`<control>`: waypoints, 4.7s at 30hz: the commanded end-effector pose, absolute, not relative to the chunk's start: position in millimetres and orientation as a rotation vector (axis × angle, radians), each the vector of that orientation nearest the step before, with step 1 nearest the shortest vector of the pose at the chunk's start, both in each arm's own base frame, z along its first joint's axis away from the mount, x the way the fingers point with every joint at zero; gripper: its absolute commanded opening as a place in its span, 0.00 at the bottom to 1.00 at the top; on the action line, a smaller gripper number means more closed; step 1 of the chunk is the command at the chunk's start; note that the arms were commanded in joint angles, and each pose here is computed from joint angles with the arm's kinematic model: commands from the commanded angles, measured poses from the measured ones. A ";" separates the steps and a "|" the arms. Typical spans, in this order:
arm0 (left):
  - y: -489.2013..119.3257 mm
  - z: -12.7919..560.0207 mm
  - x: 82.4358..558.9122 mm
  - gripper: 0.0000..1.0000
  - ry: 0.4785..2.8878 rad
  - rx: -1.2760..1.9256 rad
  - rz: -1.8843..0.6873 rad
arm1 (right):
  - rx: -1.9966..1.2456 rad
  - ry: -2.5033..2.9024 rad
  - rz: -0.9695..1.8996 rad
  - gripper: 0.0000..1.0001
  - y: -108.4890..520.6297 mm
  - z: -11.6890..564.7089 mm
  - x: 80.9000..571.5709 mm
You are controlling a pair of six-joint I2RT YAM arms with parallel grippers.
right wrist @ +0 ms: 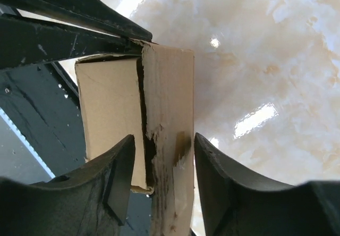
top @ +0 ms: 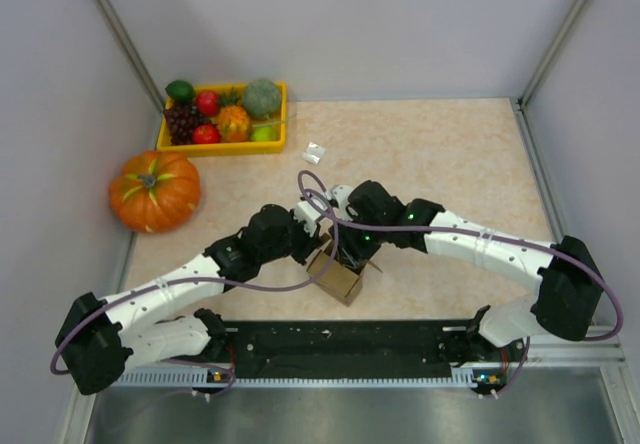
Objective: Fold the paper box
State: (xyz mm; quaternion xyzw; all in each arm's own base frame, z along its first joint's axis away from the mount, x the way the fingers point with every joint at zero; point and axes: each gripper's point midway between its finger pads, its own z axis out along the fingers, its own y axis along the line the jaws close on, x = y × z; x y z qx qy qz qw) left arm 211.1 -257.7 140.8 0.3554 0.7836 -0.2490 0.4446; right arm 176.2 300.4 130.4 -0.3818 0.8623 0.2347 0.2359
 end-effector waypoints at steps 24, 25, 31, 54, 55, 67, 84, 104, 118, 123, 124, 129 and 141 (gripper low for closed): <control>-265.6 152.7 200.5 0.00 2.128 0.525 -0.795 | 0.021 2.569 0.958 0.99 248.0 138.7 122.6; -265.9 152.8 199.9 0.00 2.134 0.515 -0.798 | 0.010 2.543 1.024 0.99 255.9 144.0 122.3; -269.8 152.1 192.1 0.00 2.158 0.508 -0.794 | 0.035 2.541 1.069 0.94 260.2 134.1 120.7; -286.1 177.7 155.5 0.00 2.240 0.323 -1.009 | 0.215 2.497 1.036 0.60 246.4 81.9 125.1; -286.3 176.5 153.9 0.00 2.247 0.321 -1.010 | 0.215 2.498 1.037 0.60 246.4 82.1 124.6; -287.5 158.3 139.6 0.00 2.286 0.269 -0.921 | 0.225 2.474 1.033 0.61 246.1 86.8 128.3; -273.7 129.2 126.6 0.00 2.335 0.278 -0.826 | 0.207 2.467 1.029 0.62 245.4 89.8 128.2; -261.9 98.8 117.3 0.00 2.374 0.316 -0.690 | -0.261 2.459 0.891 0.80 221.5 131.8 106.2; -263.2 99.5 113.3 0.00 2.372 0.344 -0.682 | -0.646 2.394 0.241 0.56 197.5 154.0 131.4; -260.0 98.7 111.9 0.00 2.370 0.337 -0.691 | -0.696 2.334 0.133 0.59 191.6 154.9 144.8; -260.0 98.7 111.9 0.00 2.369 0.337 -0.693 | -0.701 2.320 0.146 0.59 195.8 156.3 146.7; -260.1 98.5 110.8 0.00 2.371 0.339 -0.697 | -0.759 2.279 0.171 0.55 205.4 154.1 150.0; -266.3 96.8 106.8 0.00 2.370 0.316 -0.717 | -0.688 2.441 0.359 0.00 231.2 151.0 124.7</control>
